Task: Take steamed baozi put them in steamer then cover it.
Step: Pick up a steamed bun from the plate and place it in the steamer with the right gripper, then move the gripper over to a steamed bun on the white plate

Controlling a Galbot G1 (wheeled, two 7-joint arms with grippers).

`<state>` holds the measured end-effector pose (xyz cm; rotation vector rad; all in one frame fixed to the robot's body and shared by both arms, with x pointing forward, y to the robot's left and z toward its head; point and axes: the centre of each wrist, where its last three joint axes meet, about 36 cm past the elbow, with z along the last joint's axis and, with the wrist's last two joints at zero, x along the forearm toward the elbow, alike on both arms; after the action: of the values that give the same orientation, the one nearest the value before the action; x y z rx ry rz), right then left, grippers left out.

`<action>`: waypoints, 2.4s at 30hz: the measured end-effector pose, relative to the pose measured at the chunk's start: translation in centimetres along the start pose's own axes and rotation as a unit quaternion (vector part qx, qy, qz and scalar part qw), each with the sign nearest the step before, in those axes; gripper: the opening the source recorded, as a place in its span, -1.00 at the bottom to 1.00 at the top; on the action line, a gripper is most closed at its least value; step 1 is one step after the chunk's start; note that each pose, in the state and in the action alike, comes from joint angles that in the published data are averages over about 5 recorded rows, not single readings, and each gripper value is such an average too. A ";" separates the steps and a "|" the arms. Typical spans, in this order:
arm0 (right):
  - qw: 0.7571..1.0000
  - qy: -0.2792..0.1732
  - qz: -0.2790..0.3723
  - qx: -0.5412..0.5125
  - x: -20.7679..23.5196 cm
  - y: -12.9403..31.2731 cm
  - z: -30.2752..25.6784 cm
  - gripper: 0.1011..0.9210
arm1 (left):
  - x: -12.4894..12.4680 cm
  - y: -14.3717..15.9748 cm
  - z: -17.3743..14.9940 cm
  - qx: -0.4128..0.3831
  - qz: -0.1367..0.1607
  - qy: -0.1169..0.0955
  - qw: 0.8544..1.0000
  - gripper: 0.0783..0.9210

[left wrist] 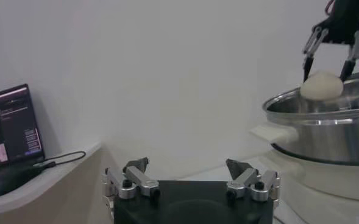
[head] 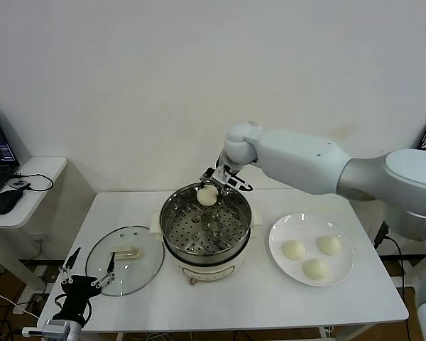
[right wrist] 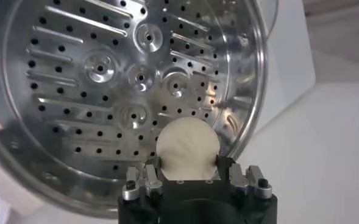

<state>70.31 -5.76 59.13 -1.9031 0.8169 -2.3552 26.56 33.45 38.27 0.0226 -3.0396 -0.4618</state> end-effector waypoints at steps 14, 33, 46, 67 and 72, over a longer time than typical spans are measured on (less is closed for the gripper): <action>0.999 -0.011 0.006 0.033 -2.1 -0.3 0.1 0.43 | 0.1 -0.1 -0.3 0.001 -0.002 -0.004 1.000 0.77; 0.990 0.028 0.007 -0.138 9.5 1.3 0.0 0.76 | -0.3 0.0 -0.8 0.001 0.003 -0.009 1.000 0.77; 0.932 0.049 -0.002 -0.358 16.7 11.7 -2.0 0.76 | -0.6 0.3 -1.1 -0.006 0.010 -0.010 1.000 0.77; 0.865 0.069 -0.051 -0.494 12.9 27.4 -2.6 0.76 | -0.5 0.5 0.0 -0.015 0.012 0.004 1.000 0.77; 0.858 0.071 -0.062 -0.505 10.6 29.4 -2.2 0.76 | -0.4 0.7 0.0 -0.017 0.009 0.008 1.000 0.77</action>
<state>56.37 -33.70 56.92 -2.0328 2.3717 -2.3324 26.93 34.12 38.48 -0.0027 -3.0122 -0.5100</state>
